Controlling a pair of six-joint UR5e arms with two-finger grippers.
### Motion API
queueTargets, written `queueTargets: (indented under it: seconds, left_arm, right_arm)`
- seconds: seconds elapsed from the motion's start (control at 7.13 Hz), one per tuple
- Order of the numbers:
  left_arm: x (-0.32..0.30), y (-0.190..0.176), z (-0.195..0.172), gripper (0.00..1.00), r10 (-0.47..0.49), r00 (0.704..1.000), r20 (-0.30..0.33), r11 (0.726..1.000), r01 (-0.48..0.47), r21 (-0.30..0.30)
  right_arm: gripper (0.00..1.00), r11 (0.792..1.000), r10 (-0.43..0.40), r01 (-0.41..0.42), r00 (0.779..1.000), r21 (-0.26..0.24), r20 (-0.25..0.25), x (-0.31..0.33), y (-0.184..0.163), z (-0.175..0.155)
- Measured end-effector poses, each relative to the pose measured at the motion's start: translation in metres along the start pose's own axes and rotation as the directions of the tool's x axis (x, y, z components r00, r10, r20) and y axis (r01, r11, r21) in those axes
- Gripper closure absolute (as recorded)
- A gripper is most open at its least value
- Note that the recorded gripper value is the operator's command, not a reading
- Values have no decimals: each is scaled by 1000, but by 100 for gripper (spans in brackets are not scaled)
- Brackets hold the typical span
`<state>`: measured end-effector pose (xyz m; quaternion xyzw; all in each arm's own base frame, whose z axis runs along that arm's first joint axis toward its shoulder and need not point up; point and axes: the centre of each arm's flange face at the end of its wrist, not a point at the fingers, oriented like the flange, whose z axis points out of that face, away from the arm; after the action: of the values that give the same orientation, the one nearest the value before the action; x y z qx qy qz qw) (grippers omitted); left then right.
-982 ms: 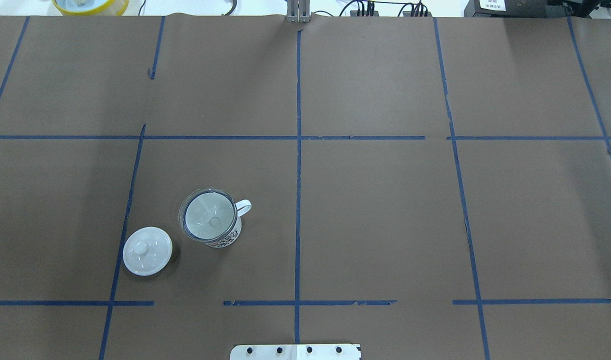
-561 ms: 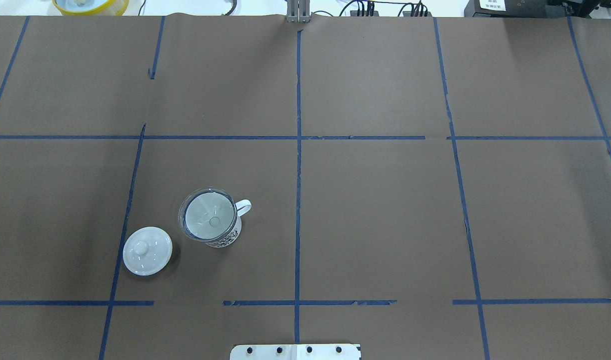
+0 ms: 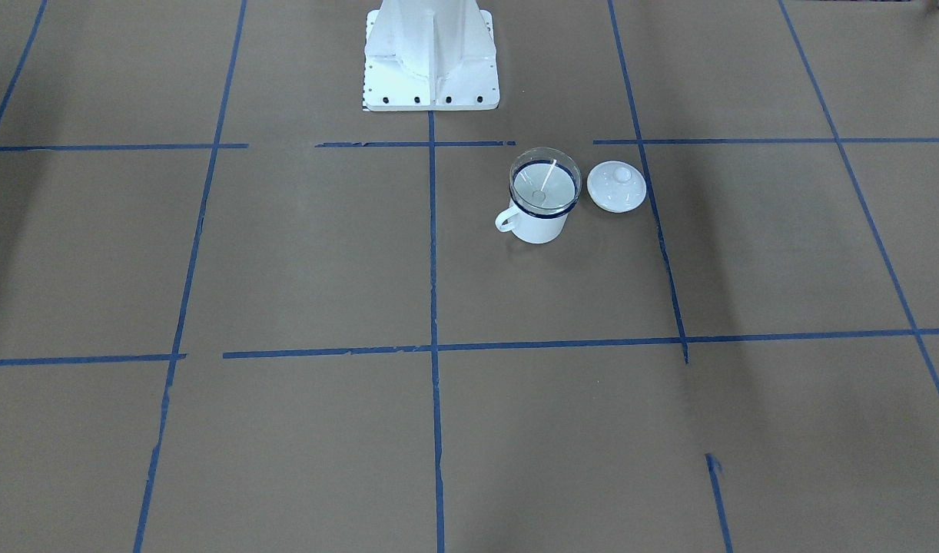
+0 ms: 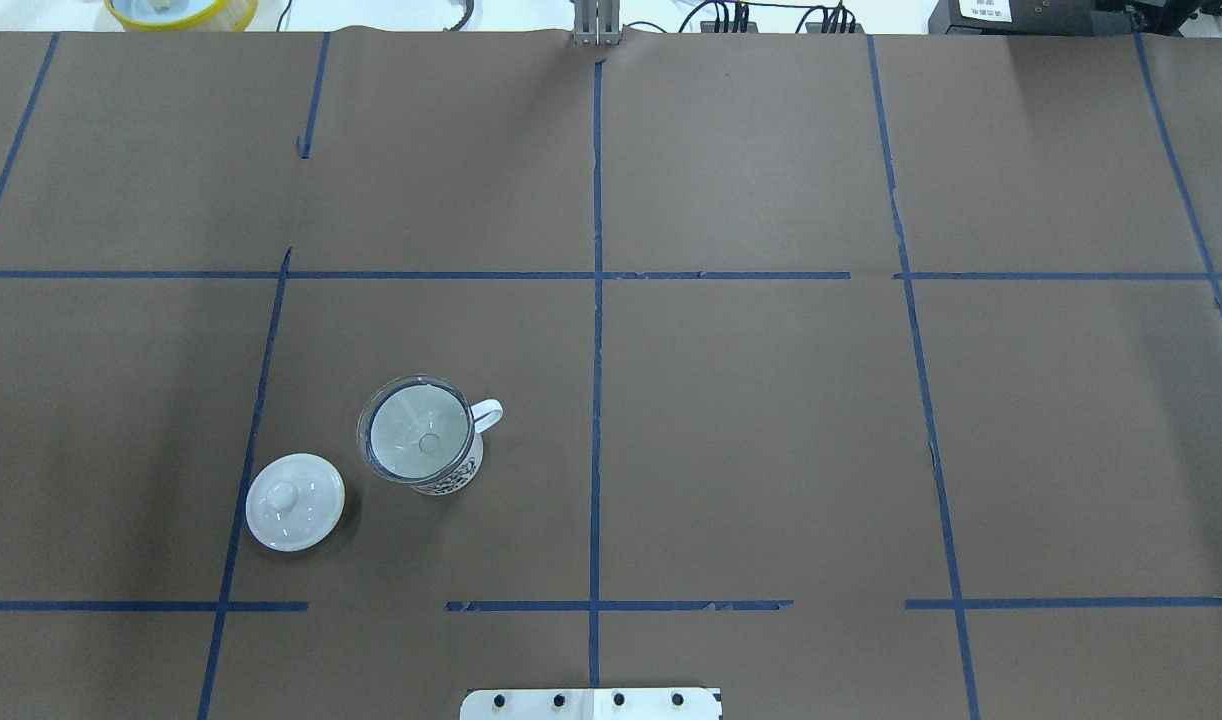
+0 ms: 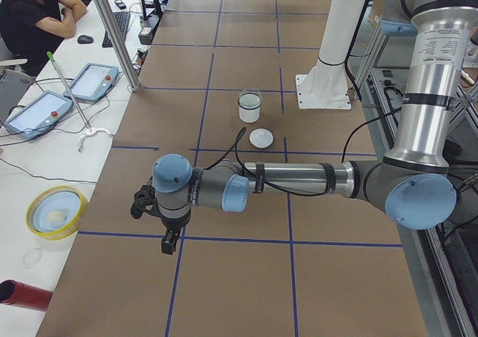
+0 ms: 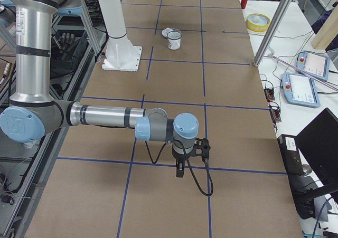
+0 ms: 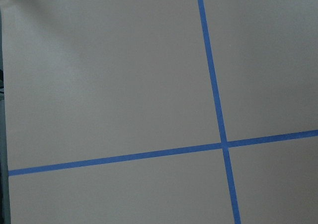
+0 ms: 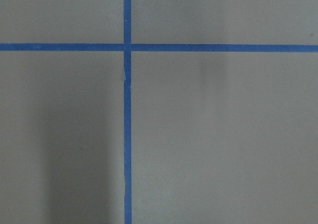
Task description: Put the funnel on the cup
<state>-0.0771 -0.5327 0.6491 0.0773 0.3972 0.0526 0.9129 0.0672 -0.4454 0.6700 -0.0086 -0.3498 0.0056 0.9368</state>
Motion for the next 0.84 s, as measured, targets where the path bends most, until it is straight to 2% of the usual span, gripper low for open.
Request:
queueTargets:
  seconds: [0.14,0.28,0.56,0.84]
  left_arm:
    - [9,4,15,0,0,1000,-26,999,-1,-37]
    - [14,10,19,0,6,1000,-18,999,-7,-52]
    - [21,34,12,0,28,999,43,998,-26,-51]
    - [19,43,8,0,17,998,60,998,-14,-59]
  right_arm:
    - [0,1000,0,0,1000,0,0,0,0,0]
    - [0,1000,0,0,1000,0,0,0,0,0]
    - [0,1000,0,0,1000,0,0,0,0,0]
    - [0,1000,0,0,1000,0,0,0,0,0]
